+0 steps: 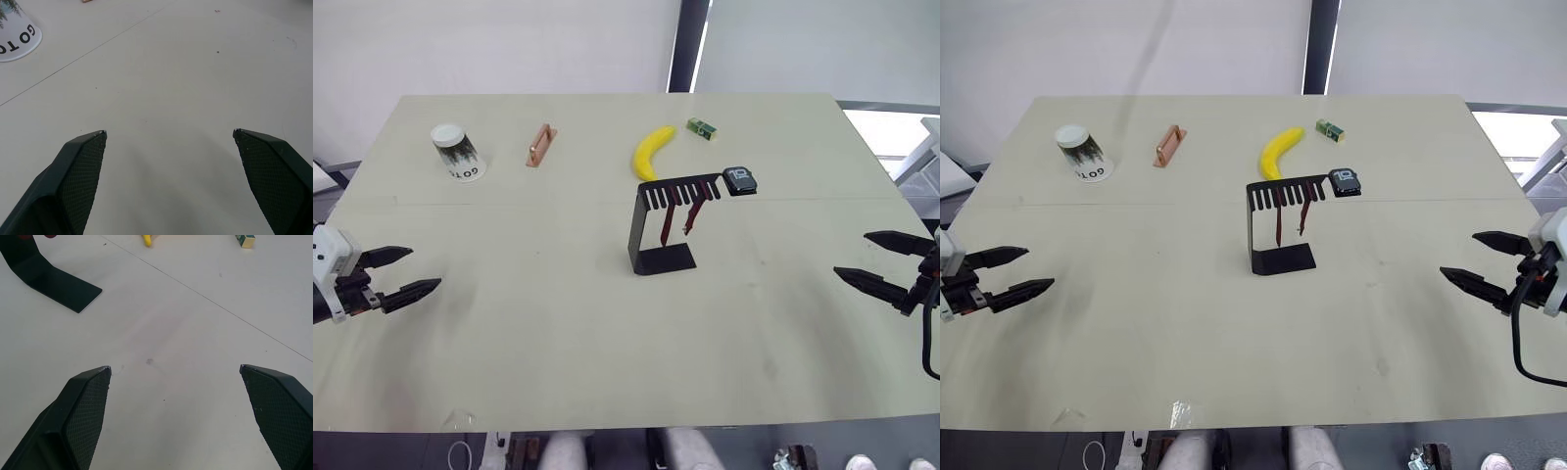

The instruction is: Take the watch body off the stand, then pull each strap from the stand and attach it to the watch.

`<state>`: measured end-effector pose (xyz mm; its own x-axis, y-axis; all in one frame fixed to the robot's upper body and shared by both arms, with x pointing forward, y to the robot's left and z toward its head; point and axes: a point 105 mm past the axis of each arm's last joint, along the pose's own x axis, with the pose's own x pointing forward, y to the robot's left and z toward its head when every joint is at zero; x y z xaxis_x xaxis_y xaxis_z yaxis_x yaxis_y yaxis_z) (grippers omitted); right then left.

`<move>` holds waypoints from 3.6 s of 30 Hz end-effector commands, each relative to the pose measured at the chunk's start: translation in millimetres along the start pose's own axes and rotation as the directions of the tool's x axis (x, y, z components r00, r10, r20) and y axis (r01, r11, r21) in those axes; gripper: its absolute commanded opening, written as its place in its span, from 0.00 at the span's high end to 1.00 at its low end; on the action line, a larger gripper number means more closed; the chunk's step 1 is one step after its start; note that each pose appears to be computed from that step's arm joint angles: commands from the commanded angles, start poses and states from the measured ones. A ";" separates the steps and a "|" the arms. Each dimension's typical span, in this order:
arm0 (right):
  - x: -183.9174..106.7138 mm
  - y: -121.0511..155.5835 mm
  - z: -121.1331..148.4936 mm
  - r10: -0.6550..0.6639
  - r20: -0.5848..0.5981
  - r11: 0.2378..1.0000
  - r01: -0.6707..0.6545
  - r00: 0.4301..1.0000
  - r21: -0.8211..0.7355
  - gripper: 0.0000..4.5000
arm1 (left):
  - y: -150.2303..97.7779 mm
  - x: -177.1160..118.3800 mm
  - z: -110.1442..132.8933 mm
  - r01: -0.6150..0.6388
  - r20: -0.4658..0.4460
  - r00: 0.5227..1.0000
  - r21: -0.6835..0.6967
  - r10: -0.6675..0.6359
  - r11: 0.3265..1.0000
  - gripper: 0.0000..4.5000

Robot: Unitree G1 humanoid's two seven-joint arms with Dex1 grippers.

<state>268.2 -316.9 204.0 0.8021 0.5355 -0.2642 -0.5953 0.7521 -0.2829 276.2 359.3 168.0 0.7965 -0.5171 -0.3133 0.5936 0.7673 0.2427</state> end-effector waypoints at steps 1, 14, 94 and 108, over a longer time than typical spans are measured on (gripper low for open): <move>-0.2 -1.8 10.3 -0.002 0.012 0.999 0.003 1.000 -0.042 0.00 | -1.9 2.0 10.3 -0.002 0.050 0.999 0.022 0.001 1.000 0.01; 5.6 0.0 10.0 -0.016 0.007 0.998 0.017 1.000 -0.061 0.00 | -19.2 18.9 17.2 0.058 0.081 0.995 0.004 -0.058 0.998 0.01; 101.2 97.8 142.6 -0.423 0.170 0.849 0.323 0.890 0.419 0.12 | -181.4 107.0 213.7 0.475 0.457 0.620 0.429 -0.638 0.768 0.00; 102.4 97.5 140.0 -0.420 0.159 0.851 0.326 0.894 0.412 0.12 | -179.9 104.7 212.4 0.472 0.458 0.627 0.420 -0.630 0.775 0.00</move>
<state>302.2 -134.8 268.0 0.9741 0.2254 -0.0163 -0.2241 0.9728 0.0585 285.5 84.2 275.7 0.1871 -0.9811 0.0489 0.9040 0.1914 0.3822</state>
